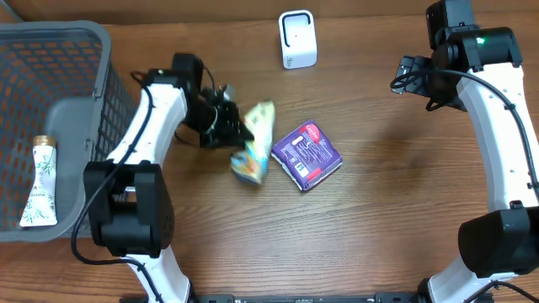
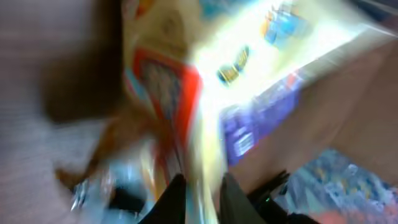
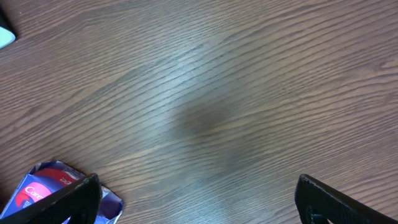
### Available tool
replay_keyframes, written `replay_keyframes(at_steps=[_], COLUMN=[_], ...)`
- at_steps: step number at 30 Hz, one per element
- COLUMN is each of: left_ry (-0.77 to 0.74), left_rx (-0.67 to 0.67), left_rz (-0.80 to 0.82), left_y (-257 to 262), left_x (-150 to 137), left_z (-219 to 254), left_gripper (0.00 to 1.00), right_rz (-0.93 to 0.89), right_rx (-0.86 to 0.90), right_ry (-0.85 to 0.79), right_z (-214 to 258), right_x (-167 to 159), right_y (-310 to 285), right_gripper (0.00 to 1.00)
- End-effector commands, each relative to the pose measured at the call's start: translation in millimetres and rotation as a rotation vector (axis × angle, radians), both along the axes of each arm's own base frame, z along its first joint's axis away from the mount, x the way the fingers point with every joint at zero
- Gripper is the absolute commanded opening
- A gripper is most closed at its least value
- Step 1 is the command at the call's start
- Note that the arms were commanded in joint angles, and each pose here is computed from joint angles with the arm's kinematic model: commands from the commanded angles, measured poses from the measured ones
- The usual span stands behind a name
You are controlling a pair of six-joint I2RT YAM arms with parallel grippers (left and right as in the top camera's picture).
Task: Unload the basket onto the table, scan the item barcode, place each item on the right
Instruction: 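Place the yellow bag on the table beside the purple bag, then reach the left gripper into the basket toward the Kleenex tissue pack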
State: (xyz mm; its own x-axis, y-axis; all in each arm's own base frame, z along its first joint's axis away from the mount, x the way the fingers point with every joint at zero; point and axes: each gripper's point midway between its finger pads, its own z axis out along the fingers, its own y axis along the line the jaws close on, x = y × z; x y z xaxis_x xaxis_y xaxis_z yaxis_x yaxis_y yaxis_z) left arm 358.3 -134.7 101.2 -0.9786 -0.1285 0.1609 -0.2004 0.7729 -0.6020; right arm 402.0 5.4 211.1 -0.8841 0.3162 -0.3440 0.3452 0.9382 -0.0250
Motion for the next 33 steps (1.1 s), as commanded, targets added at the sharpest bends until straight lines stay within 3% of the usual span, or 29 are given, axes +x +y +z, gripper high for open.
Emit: replay_keyframes(at_steps=[1, 5, 8, 11, 13, 14, 15, 16, 19, 23, 25, 29, 33], left_ry=[0.042, 0.003, -0.127, -0.370, -0.564, -0.672, -0.709, -0.792, -0.839, -0.766, -0.651, -0.457, -0.177], left_rx=[0.230, 0.311, 0.303, 0.314, 0.382, 0.414, 0.432, 0.481, 0.549, 0.677, 0.711, 0.729, 0.830], left_rz=[0.018, 0.049, 0.044, 0.078, 0.159, 0.214, 0.244, 0.357, 0.554, 0.875, 1.041, 1.110, 1.132], left_y=[33, 55, 56, 61, 84, 100, 108, 137, 192, 281, 328, 358, 388], left_x=[-9, 7, 27, 43, 40, 39, 36, 26, -2, -41, -61, -71, -79], left_z=[-25, 17, 85, 182, 250, 282, 294, 326, 356, 364, 349, 306, 232], left_gripper=[0.13, 0.18, 0.20, 0.26, 0.57, 0.90, 1.00, 1.00, 1.00, 1.00, 1.00, 1.00, 1.00], right_rz=[-0.009, -0.009, -0.009, -0.009, -0.009, -0.009, -0.009, -0.009, -0.009, -0.009, -0.009, -0.009, -0.009], right_rx=[-0.007, -0.007, -0.007, -0.007, -0.007, -0.007, -0.007, -0.007, -0.007, -0.007, -0.007, -0.007, -0.007], right_ry=[-0.017, -0.017, -0.017, -0.017, -0.017, -0.017, -0.017, -0.017, -0.017, -0.017, -0.017, -0.017, -0.017], right_z=[4, 4, 4, 4, 4, 4, 4, 4, 4, 4, 4, 4, 4], right_x=[2, 2, 2, 2, 2, 2, 2, 2, 2, 2, 2, 2, 2], right_y=[-2, -2, -2, -2, -2, -2, -2, -2, -2, -2, -2, -2, -2], right_gripper=[1.00, 1.00, 1.00, 1.00, 1.00, 1.00, 1.00, 1.00, 1.00, 1.00, 1.00, 1.00, 1.00])
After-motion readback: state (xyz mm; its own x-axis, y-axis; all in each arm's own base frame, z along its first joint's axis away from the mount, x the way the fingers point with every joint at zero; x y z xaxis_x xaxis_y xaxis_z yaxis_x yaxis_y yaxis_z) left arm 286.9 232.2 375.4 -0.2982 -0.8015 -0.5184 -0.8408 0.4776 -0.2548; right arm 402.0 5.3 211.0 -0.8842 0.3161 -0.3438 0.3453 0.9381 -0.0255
